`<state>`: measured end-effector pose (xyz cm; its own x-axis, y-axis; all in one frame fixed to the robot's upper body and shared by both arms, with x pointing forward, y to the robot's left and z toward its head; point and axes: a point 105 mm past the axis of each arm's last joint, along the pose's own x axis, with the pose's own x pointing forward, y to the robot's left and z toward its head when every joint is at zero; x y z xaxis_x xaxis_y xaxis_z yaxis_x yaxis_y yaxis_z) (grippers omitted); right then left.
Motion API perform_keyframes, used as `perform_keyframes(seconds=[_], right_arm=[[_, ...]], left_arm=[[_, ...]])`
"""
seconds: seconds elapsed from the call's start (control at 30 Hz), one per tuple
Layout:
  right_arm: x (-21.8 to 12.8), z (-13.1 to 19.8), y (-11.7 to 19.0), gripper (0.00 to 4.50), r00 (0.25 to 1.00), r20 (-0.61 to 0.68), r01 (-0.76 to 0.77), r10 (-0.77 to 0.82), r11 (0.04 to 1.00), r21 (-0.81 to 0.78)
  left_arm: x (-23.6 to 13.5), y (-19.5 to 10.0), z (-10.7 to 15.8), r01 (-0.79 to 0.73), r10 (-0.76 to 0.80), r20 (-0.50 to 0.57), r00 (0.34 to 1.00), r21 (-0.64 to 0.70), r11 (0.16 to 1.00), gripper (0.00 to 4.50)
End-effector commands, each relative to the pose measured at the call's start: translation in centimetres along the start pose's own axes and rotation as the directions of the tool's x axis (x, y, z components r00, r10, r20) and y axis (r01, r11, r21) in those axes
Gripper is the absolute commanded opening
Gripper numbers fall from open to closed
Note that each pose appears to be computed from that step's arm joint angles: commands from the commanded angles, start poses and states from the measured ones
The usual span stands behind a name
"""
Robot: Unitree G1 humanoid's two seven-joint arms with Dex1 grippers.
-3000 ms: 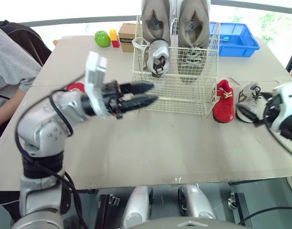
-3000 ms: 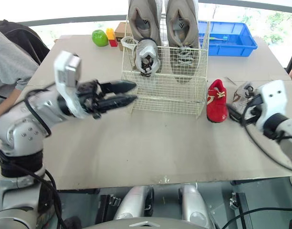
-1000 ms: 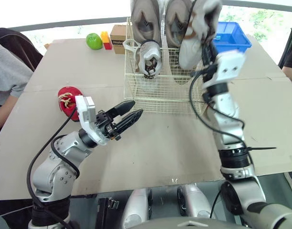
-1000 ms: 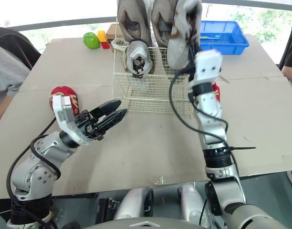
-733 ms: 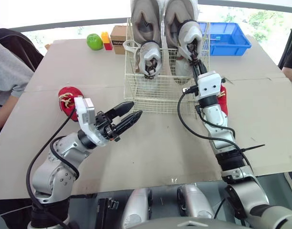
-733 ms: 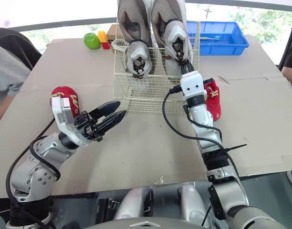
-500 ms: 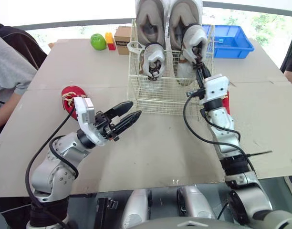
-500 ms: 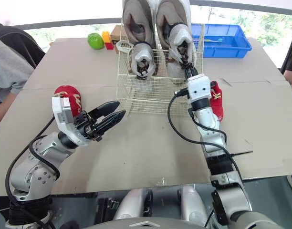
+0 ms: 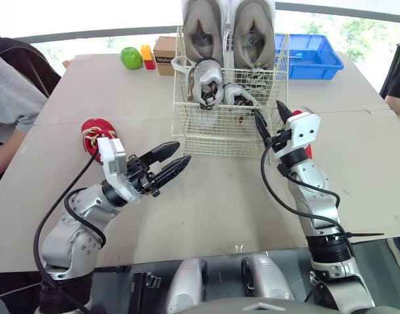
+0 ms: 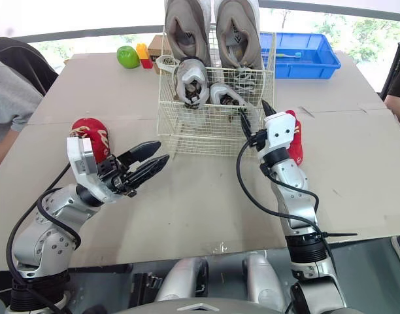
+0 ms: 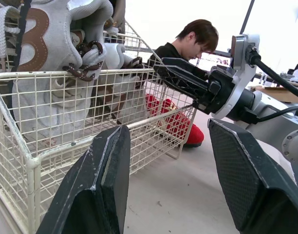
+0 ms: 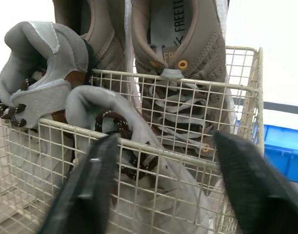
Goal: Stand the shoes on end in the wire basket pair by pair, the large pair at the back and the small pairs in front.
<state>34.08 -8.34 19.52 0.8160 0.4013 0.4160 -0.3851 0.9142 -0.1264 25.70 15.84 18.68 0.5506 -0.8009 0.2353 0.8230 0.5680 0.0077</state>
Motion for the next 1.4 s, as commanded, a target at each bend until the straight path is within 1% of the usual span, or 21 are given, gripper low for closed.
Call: perform_keyframes(seconds=[0.03, 0.1, 0.23, 0.27, 0.33, 0.43, 0.53, 0.6, 0.67, 0.77, 0.8, 0.83, 0.87, 0.93, 1.0, 1.03, 1.07, 1.1, 1.17, 1.27, 1.4], right_arm=[[-1.2, -1.7, -0.1, 4.24, 0.995, -0.097, -0.022, 0.022, 1.000, 0.001], [-1.4, -1.2, -0.3, 4.24, 0.995, -0.097, -0.030, 0.029, 0.999, -0.017], [-1.0, 0.5, 0.2, 4.24, 0.990, -0.086, -0.119, 0.113, 0.991, -0.064], [-0.3, 1.6, 0.6, 4.24, 0.985, -0.074, -0.160, 0.154, 0.985, -0.073], [1.1, 3.3, 1.1, 4.24, 0.970, -0.089, -0.233, 0.227, 0.970, -0.064], [2.9, 4.0, 1.3, 4.24, 0.946, -0.173, -0.290, 0.276, 0.955, -0.067], [4.3, 4.5, 1.3, 4.24, 0.930, -0.225, -0.306, 0.292, 0.952, -0.030], [5.5, 4.1, 1.2, 4.24, 0.908, -0.296, -0.318, 0.296, 0.948, -0.028], [6.0, 2.8, 0.9, 4.24, 0.866, -0.403, -0.353, 0.296, 0.933, -0.074], [6.7, 2.2, 0.1, 4.24, 0.852, -0.452, -0.355, 0.264, 0.926, -0.128], [7.0, 2.4, -0.1, 3.73, 0.853, -0.454, -0.357, 0.258, 0.923, -0.145], [7.1, 2.6, -0.2, 3.47, 0.854, -0.453, -0.358, 0.256, 0.921, -0.155], [7.2, 2.9, -0.3, 3.07, 0.852, -0.454, -0.364, 0.261, 0.918, -0.157], [7.2, 3.2, -0.4, 2.08, 0.847, -0.459, -0.374, 0.267, 0.914, -0.158], [7.1, 3.5, -0.4, 1.31, 0.846, -0.460, -0.380, 0.271, 0.911, -0.162], [7.1, 3.7, -0.3, 0.85, 0.848, -0.454, -0.375, 0.271, 0.914, -0.156], [7.2, 3.9, -0.3, 0.75, 0.850, -0.451, -0.372, 0.272, 0.916, -0.150], [7.2, 4.0, -0.2, 0.45, 0.852, -0.447, -0.368, 0.274, 0.919, -0.138], [7.1, 4.7, 0.0, 0.07, 0.855, -0.430, -0.356, 0.290, 0.931, -0.080], [7.0, 5.2, 0.2, 0.03, 0.851, -0.415, -0.340, 0.321, 0.940, 0.029], [6.5, 4.9, -0.2, 0.03, 0.838, -0.424, -0.369, 0.343, 0.929, 0.023]], left_arm=[[0.0, -0.2, 0.4, 0.000, -0.001, 0.009, 1.000, 0.017, 1.000, 2.80], [-0.2, -0.1, 0.3, -0.015, 0.015, 0.006, 1.000, 0.007, 1.000, 2.80], [-0.5, 0.0, 0.1, -0.040, 0.040, -0.004, 0.999, 0.000, 0.999, 2.80], [-0.6, 0.1, 0.0, -0.048, 0.048, -0.009, 0.999, 0.007, 0.999, 2.80], [-0.6, 0.1, 0.1, -0.055, 0.055, -0.012, 0.998, 0.015, 0.998, 2.80], [-0.5, 0.1, 0.1, -0.054, 0.054, -0.009, 0.999, 0.018, 0.998, 2.80], [-0.5, -0.1, 0.2, -0.044, 0.044, -0.008, 0.999, 0.021, 0.999, 2.80], [-0.7, -0.4, 0.5, -0.022, 0.022, -0.002, 1.000, 0.034, 0.999, 2.80], [-1.0, -0.7, 0.9, 0.010, -0.010, 0.005, 1.000, 0.048, 0.999, 2.80], [-1.2, -0.7, 1.2, 0.022, -0.022, 0.000, 1.000, 0.073, 0.997, 2.80], [-1.3, -0.5, 1.3, 0.011, -0.012, 0.004, 1.000, 0.076, 0.997, 2.80], [-1.5, -0.4, 1.3, 0.001, -0.001, 0.006, 1.000, 0.079, 0.997, 2.80], [-1.6, -0.3, 1.3, -0.010, 0.010, 0.006, 1.000, 0.084, 0.996, 2.80], [-1.7, -0.3, 1.2, -0.022, 0.021, 0.004, 1.000, 0.087, 0.996, 2.80], [-1.7, -0.6, 1.1, -0.030, 0.029, 0.011, 1.000, 0.085, 0.996, 2.80], [-1.7, -0.7, 1.1, -0.032, 0.031, 0.013, 0.999, 0.084, 0.996, 2.80], [-1.7, -0.8, 1.0, -0.034, 0.033, 0.014, 0.999, 0.083, 0.996, 2.80], [-1.7, -0.9, 1.0, -0.035, 0.034, 0.015, 0.999, 0.083, 0.996, 2.80], [-1.8, -1.1, 1.0, -0.040, 0.039, 0.016, 0.999, 0.083, 0.996, 2.80], [-1.8, -1.2, 0.8, -0.043, 0.042, 0.016, 0.999, 0.082, 0.996, 2.80], [-1.5, -1.3, 0.7, -0.036, 0.035, 0.017, 0.999, 0.075, 0.997, 2.80]])
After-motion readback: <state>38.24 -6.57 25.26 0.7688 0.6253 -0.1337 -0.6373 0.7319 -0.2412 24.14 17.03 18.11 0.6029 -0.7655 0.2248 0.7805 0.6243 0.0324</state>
